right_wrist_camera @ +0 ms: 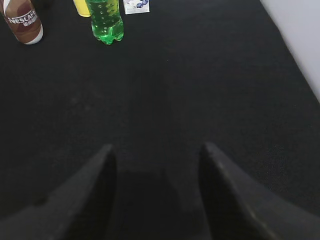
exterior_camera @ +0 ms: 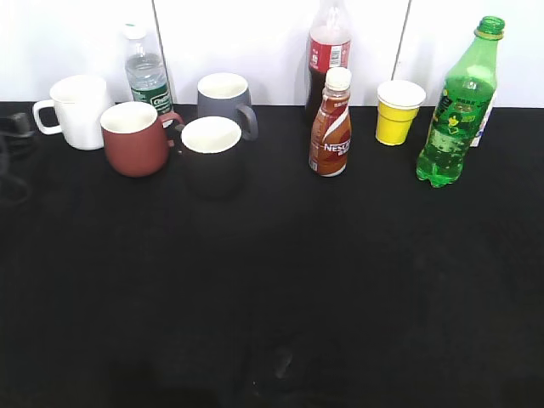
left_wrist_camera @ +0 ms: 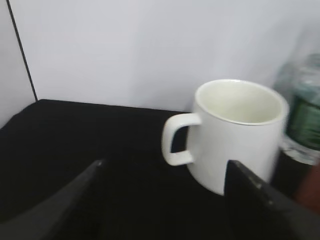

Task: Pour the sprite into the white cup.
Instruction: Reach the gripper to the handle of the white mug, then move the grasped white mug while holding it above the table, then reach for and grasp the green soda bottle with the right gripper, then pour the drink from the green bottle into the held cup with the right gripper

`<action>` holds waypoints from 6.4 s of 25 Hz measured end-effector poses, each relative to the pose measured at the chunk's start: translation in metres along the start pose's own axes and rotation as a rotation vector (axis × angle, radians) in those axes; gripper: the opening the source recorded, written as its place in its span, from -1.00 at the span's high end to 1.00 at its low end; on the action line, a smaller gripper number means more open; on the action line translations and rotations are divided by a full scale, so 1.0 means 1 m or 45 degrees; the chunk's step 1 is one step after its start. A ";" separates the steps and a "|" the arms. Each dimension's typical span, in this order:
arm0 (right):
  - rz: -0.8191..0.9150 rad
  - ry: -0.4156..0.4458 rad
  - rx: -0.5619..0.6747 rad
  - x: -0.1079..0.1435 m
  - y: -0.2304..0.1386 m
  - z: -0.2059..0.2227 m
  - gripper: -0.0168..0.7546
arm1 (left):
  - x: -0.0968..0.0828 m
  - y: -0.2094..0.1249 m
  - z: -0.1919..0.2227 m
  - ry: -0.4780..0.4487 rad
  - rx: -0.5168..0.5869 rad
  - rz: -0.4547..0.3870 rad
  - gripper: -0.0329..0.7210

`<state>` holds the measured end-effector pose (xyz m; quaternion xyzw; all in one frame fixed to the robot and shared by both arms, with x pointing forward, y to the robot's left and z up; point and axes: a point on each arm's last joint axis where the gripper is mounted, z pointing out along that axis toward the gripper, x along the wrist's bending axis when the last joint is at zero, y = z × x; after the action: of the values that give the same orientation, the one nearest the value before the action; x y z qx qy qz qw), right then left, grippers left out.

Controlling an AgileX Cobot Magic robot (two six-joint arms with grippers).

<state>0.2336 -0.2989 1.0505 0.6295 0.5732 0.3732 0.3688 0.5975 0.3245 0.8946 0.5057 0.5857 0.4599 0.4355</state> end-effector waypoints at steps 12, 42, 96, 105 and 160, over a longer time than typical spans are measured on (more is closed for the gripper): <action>0.000 0.000 0.000 0.000 0.000 0.000 -0.07 | 0.010 -0.025 0.102 -0.026 0.090 0.050 -0.34; -0.075 0.010 -0.345 0.004 0.059 0.093 -0.08 | -0.087 0.052 -0.116 -0.534 -0.136 0.199 0.76; -1.426 0.730 -0.642 0.222 0.067 0.322 -0.13 | -0.122 0.030 -0.125 -0.885 -0.073 0.266 0.77; -1.860 0.473 -0.755 0.215 0.073 0.327 -0.13 | -0.124 0.025 -0.127 -0.936 -0.020 0.337 0.77; -2.102 0.063 -1.096 0.213 0.098 0.320 -0.10 | -0.127 0.032 -0.130 -0.973 -0.141 0.364 0.77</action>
<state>0.5769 -0.1048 1.0036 -0.1768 0.6592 0.1864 0.7067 0.4909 0.1882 0.9569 0.6923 0.2798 0.3257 0.5800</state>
